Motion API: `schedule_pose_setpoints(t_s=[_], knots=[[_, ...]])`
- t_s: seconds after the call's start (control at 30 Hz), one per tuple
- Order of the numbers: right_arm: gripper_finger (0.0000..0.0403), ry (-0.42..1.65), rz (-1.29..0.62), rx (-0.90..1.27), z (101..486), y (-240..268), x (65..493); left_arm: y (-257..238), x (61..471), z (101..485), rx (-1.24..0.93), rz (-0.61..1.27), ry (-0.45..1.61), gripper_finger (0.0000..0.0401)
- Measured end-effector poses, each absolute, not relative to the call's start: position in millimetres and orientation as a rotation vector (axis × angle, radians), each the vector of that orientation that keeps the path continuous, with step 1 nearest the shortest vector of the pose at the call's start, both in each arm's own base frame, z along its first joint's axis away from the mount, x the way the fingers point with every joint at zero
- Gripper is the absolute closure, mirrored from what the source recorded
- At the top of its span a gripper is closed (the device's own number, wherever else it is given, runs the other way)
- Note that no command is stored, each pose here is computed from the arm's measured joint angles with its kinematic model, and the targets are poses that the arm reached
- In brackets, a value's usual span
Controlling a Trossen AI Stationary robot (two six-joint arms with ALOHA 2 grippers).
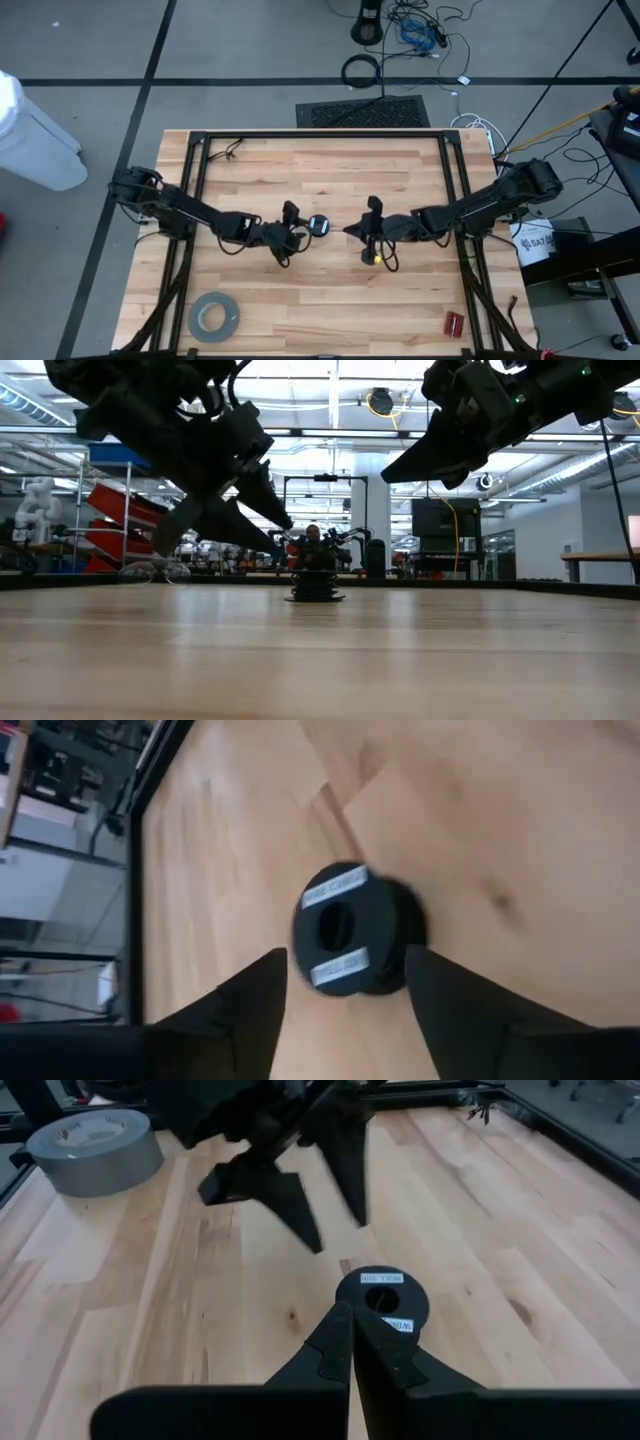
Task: Coil cords
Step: Uncoil the black wire from the spool
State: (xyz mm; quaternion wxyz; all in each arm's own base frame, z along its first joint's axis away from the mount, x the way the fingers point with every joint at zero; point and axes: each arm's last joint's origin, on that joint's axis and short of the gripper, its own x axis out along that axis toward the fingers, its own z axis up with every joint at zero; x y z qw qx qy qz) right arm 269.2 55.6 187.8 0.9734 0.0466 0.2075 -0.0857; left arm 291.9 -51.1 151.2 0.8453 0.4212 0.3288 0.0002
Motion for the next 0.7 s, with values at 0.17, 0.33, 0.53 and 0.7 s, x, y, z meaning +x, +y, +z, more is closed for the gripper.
schedule_pose_setpoints(t_s=[0.17, 0.33, 0.53, 0.7], knots=[[0.0403, 0.436, -0.182, 0.12, 180, 56, 273, -53, 290, 149, 0.995, -0.041, 0.703, 0.0178], [0.0403, 0.415, -0.183, 0.143, 175, 58, 278, -48, 293, 140, 1.112, -0.069, 0.747, 0.0178], [0.0403, 0.403, -0.185, 0.183, 172, 59, 280, -45, 300, 128, 1.224, -0.095, 0.749, 0.0178], [0.0403, 0.406, -0.174, 0.191, 172, 64, 279, -45, 304, 126, 1.275, -0.089, 0.718, 0.0178]])
